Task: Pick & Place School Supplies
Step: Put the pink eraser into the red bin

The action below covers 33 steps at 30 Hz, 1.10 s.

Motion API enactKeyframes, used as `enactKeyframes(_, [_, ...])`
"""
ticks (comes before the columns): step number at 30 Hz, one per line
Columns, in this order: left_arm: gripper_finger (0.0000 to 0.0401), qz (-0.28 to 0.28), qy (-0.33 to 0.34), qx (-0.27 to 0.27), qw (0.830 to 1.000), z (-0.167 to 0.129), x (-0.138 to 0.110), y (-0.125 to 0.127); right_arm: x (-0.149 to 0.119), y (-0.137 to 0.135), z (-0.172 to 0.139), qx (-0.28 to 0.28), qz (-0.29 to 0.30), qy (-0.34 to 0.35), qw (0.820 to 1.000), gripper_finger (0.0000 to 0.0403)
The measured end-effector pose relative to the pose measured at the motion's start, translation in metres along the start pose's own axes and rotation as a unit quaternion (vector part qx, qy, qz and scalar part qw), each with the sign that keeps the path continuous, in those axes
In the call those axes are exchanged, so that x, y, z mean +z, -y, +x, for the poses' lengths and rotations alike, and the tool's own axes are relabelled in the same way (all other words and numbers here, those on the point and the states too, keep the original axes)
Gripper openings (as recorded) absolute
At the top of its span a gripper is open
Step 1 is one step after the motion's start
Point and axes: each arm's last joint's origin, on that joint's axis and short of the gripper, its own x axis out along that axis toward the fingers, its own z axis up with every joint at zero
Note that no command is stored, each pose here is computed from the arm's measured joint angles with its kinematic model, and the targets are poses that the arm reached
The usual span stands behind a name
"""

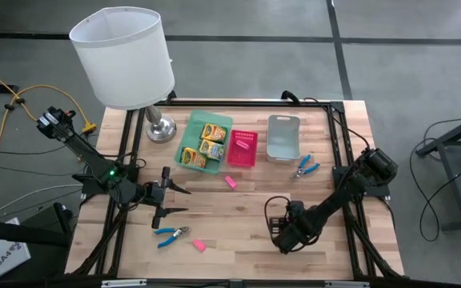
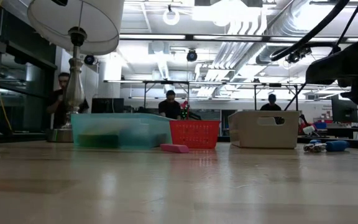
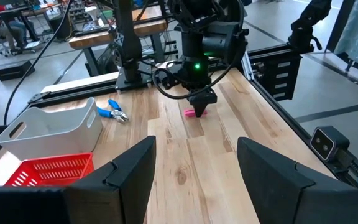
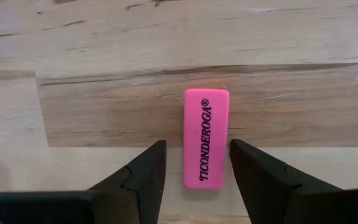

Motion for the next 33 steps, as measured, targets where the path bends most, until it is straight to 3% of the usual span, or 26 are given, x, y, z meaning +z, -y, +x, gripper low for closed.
enactKeyframes(15, [0.0218, 0.0, 0.0, 0.001, 1.0, 0.0, 0.0, 0.0, 0.0004, 0.0016, 0.0001, -0.014, -0.002, -0.005, 1.0, 0.0076])
enactKeyframes(33, [0.0218, 0.0, 0.0, 0.002, 1.0, 0.0, 0.0, -0.0001, 0.003, 0.0021, -0.0018, -0.017, -0.031, -0.003, 0.999, 0.0073])
